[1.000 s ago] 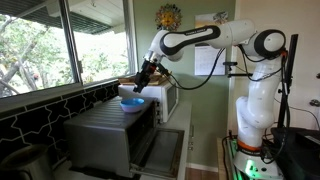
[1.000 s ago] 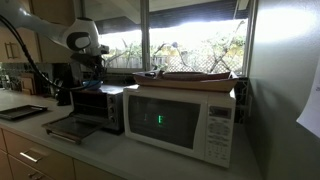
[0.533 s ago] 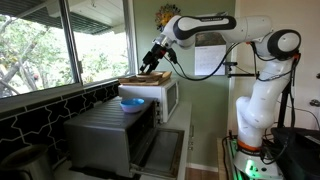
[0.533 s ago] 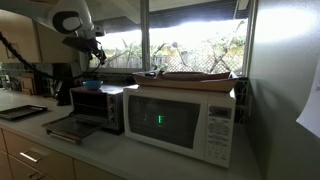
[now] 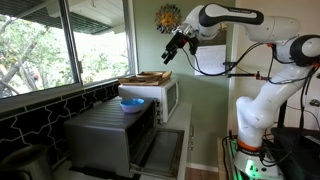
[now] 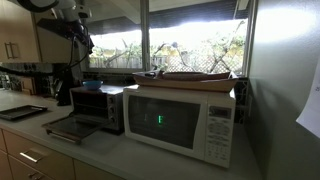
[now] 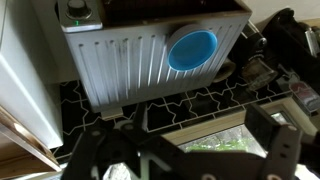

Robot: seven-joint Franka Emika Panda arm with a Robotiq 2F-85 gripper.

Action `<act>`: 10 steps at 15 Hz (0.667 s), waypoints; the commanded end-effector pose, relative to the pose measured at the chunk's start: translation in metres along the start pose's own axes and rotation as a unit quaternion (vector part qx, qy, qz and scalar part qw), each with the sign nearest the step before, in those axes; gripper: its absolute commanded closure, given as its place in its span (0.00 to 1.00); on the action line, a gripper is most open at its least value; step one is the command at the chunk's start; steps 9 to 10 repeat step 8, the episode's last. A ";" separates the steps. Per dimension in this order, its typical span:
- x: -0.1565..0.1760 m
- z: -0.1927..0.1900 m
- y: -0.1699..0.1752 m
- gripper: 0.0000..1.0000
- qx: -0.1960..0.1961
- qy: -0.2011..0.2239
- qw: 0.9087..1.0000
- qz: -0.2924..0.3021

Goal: Take the bowls out of the oven and stack them on top of the oven

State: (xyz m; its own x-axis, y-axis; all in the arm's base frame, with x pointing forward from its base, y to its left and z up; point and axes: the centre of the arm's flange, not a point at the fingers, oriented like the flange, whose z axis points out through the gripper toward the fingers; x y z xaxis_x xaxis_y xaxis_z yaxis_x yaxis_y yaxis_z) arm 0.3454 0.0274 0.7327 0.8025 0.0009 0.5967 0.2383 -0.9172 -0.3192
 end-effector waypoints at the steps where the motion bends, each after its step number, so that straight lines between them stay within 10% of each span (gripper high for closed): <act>1: -0.036 -0.014 0.005 0.00 0.023 -0.024 0.999 -0.017; 10: -0.029 -0.016 0.001 0.00 0.013 -0.020 1.000 -0.017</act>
